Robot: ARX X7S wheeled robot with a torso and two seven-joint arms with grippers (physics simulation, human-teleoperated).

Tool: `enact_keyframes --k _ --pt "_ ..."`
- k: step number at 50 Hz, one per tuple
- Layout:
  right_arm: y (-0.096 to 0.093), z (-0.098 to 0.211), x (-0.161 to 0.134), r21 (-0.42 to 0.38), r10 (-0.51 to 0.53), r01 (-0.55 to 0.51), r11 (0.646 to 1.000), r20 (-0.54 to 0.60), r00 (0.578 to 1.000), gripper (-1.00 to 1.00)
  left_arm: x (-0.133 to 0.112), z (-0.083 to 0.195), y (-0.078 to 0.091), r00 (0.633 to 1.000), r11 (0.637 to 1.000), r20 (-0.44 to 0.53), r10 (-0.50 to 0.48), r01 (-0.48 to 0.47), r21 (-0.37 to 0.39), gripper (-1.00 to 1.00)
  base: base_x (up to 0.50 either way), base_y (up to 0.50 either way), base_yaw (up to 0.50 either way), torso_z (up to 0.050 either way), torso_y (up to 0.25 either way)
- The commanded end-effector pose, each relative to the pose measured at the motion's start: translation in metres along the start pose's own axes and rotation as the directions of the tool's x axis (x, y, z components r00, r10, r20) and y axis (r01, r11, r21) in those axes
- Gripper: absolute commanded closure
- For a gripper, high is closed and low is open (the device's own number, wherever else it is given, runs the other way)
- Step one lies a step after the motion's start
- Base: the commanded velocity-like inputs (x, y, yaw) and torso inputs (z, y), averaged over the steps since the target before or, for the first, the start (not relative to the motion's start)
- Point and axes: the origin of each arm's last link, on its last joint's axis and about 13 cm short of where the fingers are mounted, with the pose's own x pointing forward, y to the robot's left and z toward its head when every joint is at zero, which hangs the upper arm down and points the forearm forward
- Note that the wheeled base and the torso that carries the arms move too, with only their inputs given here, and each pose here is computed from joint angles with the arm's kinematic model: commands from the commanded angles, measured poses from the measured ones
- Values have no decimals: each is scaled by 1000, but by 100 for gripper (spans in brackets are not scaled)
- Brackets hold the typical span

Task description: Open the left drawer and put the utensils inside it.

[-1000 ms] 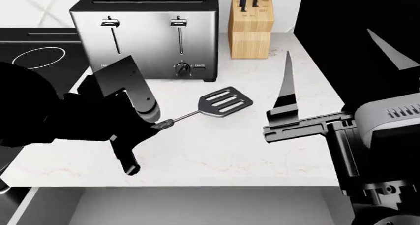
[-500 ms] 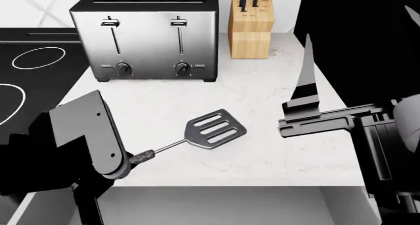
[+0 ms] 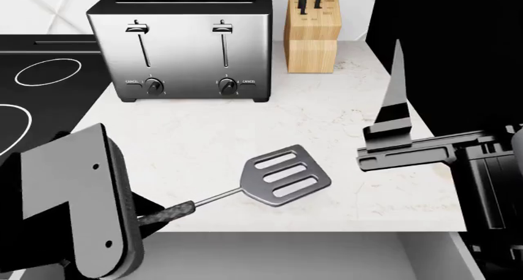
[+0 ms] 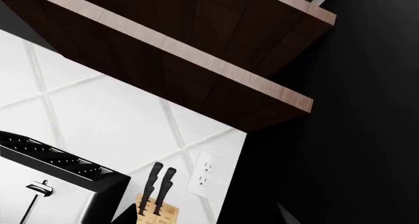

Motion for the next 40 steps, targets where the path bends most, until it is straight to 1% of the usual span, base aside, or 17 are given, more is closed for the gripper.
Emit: enact_keyframes --k 1,9,15,18,20,22,25,31,34,40 --pt "-1 0 -1 -1 -6 6 1000 -2 1000 -100 -10 8 -5 999 998 35 -34 32 62 100 0 0 0 0 0" --pt "-1 0 -1 -2 -7 7 1000 -3 1000 -100 -11 9 -6 996 993 60 -65 59 99 100 0 0 0 0 0" --pt "-1 0 -2 -4 -10 10 1000 -4 1000 -100 -8 4 0 998 994 22 -59 57 93 100 0 0 0 0 0" --pt "-1 -1 -2 -3 -9 9 1000 -6 1000 -100 -7 3 4 999 994 18 -38 36 102 100 0 0 0 0 0" --pt "0 -1 -2 -3 -8 8 1000 -7 1000 -100 -5 2 6 1000 994 -7 -21 21 103 100 0 0 0 0 0" --pt "0 -1 -2 -3 -8 8 1000 -6 1000 -100 -3 0 9 1000 988 16 5 -7 154 100 0 0 0 0 0" --pt "-1 -1 -3 -3 -10 10 1000 -7 1000 -100 -1 -3 12 999 981 32 10 -16 193 100 0 0 0 0 0" --pt "-1 0 -3 -4 -10 10 1000 -6 1000 -100 3 -6 16 998 966 63 -3 -14 260 100 0 0 0 0 0" --pt "-2 0 -3 -5 -11 11 1000 -7 1000 -100 4 -6 18 992 947 124 -10 -30 320 100 0 0 0 0 0" --pt "-1 0 -3 -6 -11 11 1000 -7 1000 -100 9 -8 20 985 921 169 -25 -43 387 100 0 0 0 0 0"
